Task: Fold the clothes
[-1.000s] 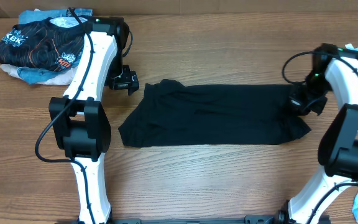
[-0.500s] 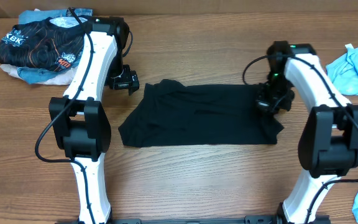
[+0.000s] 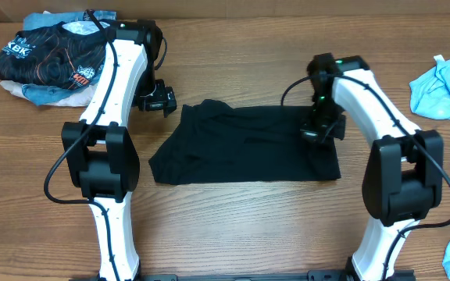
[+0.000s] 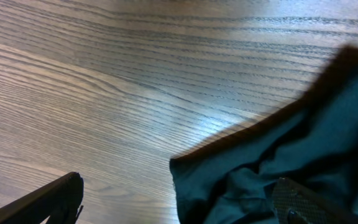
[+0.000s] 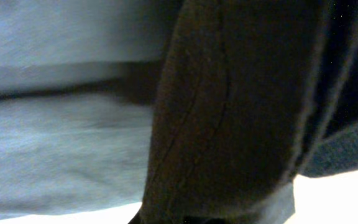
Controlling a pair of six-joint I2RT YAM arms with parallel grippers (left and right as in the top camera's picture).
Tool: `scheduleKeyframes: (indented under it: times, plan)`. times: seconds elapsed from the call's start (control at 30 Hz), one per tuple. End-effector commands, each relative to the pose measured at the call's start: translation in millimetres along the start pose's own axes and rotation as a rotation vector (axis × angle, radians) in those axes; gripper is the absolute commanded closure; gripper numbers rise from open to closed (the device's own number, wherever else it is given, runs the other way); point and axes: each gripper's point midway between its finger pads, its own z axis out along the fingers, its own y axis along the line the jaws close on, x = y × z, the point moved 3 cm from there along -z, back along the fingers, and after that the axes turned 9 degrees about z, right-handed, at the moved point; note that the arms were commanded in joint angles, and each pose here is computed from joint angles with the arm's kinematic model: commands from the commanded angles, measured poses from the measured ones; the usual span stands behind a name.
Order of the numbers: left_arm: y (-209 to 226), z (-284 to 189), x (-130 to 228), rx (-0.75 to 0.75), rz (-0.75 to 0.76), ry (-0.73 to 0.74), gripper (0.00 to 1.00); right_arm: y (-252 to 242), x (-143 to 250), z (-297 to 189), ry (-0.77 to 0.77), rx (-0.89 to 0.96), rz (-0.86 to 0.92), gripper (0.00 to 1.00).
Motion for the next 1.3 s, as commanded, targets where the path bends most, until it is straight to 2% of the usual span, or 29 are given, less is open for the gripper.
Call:
scheduleKeyframes:
  times: [0.0,0.23,0.27,0.3,0.33,0.37,0.5,0.63,0.83,0.93,1.07,1.2,1.27]
  plan:
    - [-0.9,-13.4,-0.5,0.03,0.005,-0.038,0.0,23.4,7.1,-17.2,-0.058,-0.052,-0.035,0.96]
    - [-0.9,-13.4,-0.3,0.03,0.005,-0.037,0.0,49.8,16.9,-15.7,-0.094,-0.066,-0.104,0.96]
    - [-0.9,-13.4,-0.3,0.03,0.005,-0.037,0.0,53.2,18.7,-15.3,-0.097,-0.068,-0.115,0.93]
    - [-0.9,-13.4,-0.3,0.03,0.005,-0.037,0.0,55.8,20.2,-14.8,-0.1,-0.068,-0.123,0.85]
    - [-0.9,-13.4,-0.3,0.03,0.005,-0.037,0.0,58.0,21.7,-14.5,-0.101,-0.068,-0.13,0.73]
    - [-0.9,-13.4,-0.3,0.03,0.005,-0.037,0.0,61.3,24.2,-14.0,-0.102,-0.068,-0.142,0.72]
    - [-0.9,-13.4,-0.3,0.03,0.005,-0.037,0.0,63.3,25.7,-14.0,-0.101,-0.072,-0.116,0.78]
    - [-0.9,-13.4,-0.3,0.03,0.005,-0.037,0.0,60.5,20.4,-22.9,-0.104,-0.09,-0.084,0.78]
    - [-0.9,-13.4,-0.5,0.03,0.005,-0.038,0.0,56.8,9.3,-69.3,-0.128,-0.185,-0.094,0.76]
    - [-0.9,-13.4,-0.5,0.03,0.005,-0.038,0.0,62.5,9.1,-93.0,-0.129,-0.28,-0.144,0.68]
    - [-0.9,-13.4,-0.3,0.03,0.005,-0.037,0.0,59.1,4.4,-109.9,-0.135,-0.341,-0.167,0.49]
    - [-0.8,-13.4,-0.4,0.029,0.006,-0.037,0.0,48.9,-8.9,-111.2,-0.163,-0.341,-0.133,0.49]
    - [-0.9,-13.4,-0.4,0.03,0.006,-0.037,0.0,41.0,-20.5,-110.4,-0.206,-0.312,-0.112,0.6]
